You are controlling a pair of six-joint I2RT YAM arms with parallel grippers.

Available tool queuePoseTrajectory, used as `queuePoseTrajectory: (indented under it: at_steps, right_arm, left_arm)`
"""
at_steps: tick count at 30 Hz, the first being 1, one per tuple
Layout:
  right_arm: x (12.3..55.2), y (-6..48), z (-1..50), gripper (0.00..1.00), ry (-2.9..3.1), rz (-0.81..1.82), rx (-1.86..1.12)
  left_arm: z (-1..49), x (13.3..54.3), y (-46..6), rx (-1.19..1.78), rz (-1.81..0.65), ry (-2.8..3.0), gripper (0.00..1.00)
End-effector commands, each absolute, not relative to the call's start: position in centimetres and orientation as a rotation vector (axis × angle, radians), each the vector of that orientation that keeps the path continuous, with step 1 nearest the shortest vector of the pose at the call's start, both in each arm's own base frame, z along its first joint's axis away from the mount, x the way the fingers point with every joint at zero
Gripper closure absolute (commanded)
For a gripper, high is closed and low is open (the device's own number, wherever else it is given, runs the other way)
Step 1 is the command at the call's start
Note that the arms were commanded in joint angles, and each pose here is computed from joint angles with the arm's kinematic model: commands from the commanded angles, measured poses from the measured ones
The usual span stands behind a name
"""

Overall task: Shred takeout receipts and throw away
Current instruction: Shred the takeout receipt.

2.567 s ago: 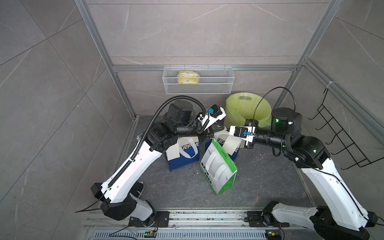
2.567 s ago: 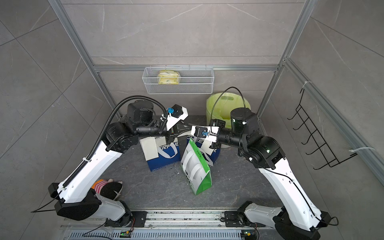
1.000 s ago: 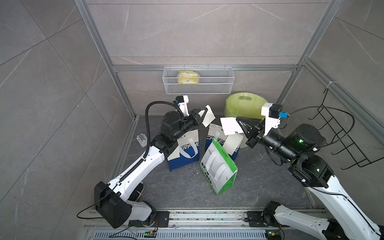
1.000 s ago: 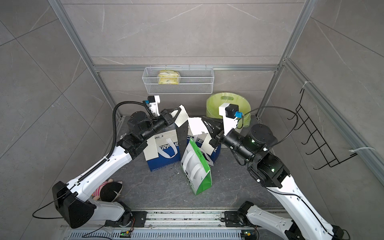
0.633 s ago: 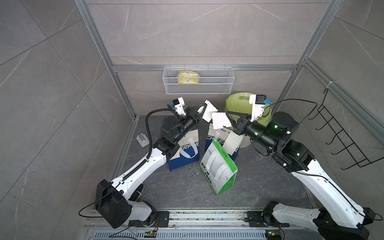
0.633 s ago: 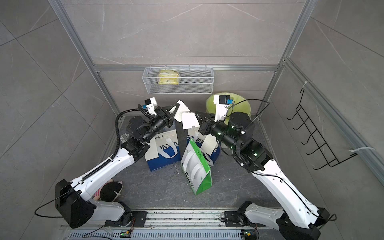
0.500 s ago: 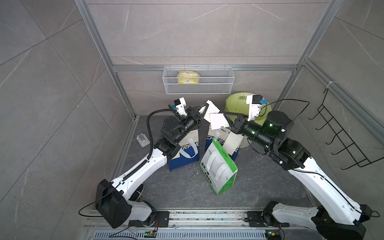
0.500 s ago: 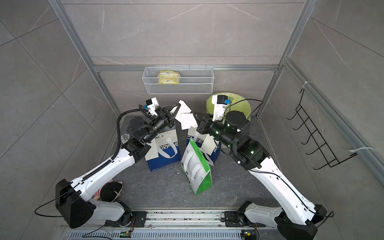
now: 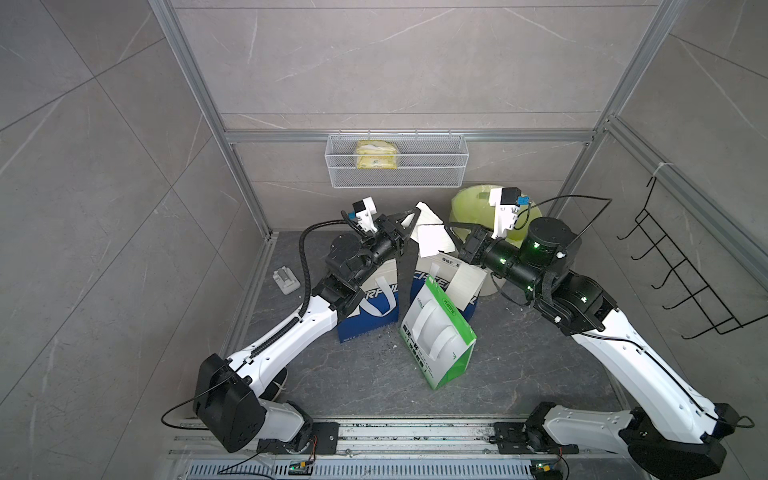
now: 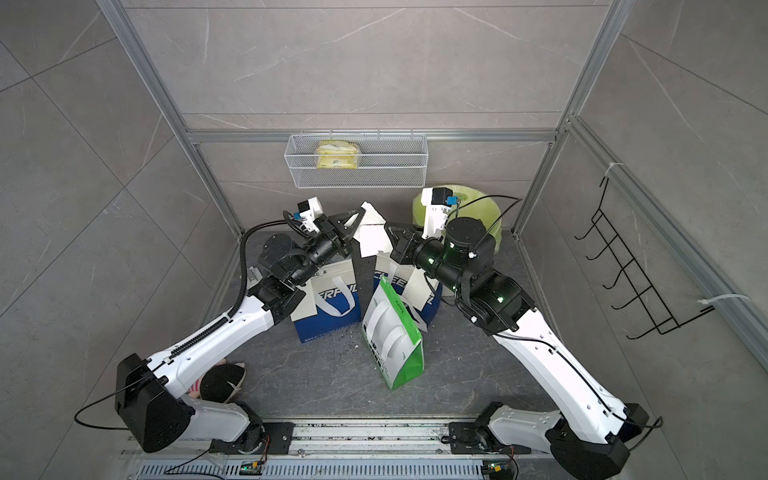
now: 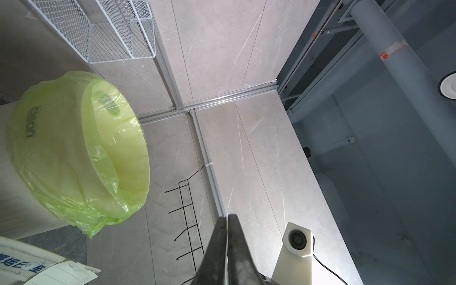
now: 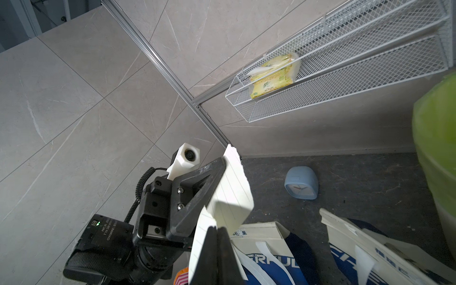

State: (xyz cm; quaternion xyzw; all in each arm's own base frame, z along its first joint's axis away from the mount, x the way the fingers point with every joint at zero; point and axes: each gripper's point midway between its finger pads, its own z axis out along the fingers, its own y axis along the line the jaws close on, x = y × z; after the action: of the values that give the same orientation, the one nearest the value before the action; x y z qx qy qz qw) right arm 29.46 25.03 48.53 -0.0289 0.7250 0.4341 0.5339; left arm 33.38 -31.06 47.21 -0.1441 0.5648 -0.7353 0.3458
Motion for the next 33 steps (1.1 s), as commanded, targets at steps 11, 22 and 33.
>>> queuePoseTrajectory:
  at_steps: [11,22,33]
  right_arm:
    - [30.0,25.1,48.5,1.0,1.763,1.0,-0.051]
    - [30.4,24.7,48.7,1.0,1.762,0.952,-0.05]
    - [30.9,25.1,48.8,1.0,1.758,0.907,-0.097]
  left_arm:
    - [49.9,31.3,-31.3,-0.296,-2.001,1.389,0.89]
    - [49.8,30.9,-31.8,-0.282,-2.014,1.4,0.88]
    - [49.8,30.7,-32.5,-0.253,-2.022,1.413,0.86]
